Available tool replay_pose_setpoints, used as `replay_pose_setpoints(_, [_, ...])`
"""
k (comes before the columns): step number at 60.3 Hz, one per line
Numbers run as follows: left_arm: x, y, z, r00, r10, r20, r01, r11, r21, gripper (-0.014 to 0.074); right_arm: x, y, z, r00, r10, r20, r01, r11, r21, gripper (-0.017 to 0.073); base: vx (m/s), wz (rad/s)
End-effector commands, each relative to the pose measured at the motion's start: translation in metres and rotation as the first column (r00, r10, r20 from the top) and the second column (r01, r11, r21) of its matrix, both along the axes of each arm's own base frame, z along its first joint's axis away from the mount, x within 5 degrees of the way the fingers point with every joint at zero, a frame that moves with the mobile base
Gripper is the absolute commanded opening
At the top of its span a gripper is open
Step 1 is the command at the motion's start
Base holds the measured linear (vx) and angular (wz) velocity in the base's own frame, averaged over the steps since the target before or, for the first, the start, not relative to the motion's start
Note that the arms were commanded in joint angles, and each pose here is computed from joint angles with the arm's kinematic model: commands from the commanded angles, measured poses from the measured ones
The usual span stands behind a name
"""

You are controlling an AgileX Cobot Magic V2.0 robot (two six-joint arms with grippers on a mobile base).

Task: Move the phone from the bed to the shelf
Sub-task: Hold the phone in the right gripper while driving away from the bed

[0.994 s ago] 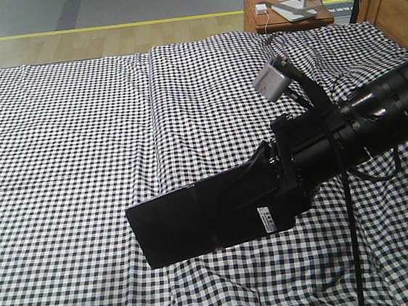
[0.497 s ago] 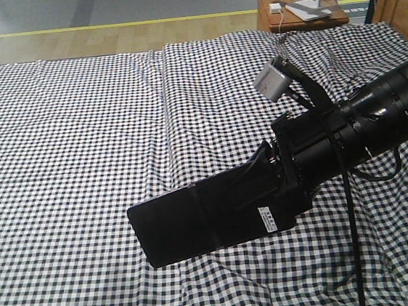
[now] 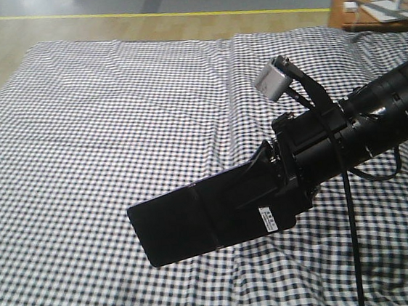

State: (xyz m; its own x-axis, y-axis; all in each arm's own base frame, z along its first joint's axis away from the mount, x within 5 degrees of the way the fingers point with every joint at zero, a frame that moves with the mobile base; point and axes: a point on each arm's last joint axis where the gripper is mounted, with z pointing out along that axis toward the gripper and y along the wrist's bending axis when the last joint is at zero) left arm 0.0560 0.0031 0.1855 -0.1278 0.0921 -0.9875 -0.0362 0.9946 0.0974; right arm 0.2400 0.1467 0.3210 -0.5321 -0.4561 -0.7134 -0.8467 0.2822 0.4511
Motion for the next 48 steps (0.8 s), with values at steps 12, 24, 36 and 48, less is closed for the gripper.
replay_pose_setpoints(12, [-0.0013,-0.0005,0.0157,0.994,-0.004,0.108,0.004,1.0,-0.004,0.0001,-0.0119,0.0011,0.0226,0.999,0.054,0.009,-0.055,0.994,0.096,-0.0001,-0.12,0.46])
replay_pose_setpoints(24, [-0.0013,-0.0005,0.0157,0.994,-0.004,0.108,0.004,1.0,-0.004,0.0001,-0.0119,0.0011,0.0226,0.999,0.054,0.009,-0.055,0.994,0.096,-0.0001,-0.13,0.5])
replay_pose_setpoints(36, [-0.0013,-0.0005,0.0157,0.994,-0.004,0.108,0.004,1.0,-0.004,0.0001,-0.0119,0.0011,0.0226,0.999,0.054,0.009,-0.055,0.994,0.096,-0.0001,-0.15,0.57])
replay_pose_setpoints(48, [-0.0013,-0.0005,0.0157,0.994,-0.004,0.108,0.004,1.0,-0.004,0.0001,-0.0119,0.0011,0.0226,0.999,0.054,0.009,-0.055,0.994,0.096,-0.0001,-0.17,0.64])
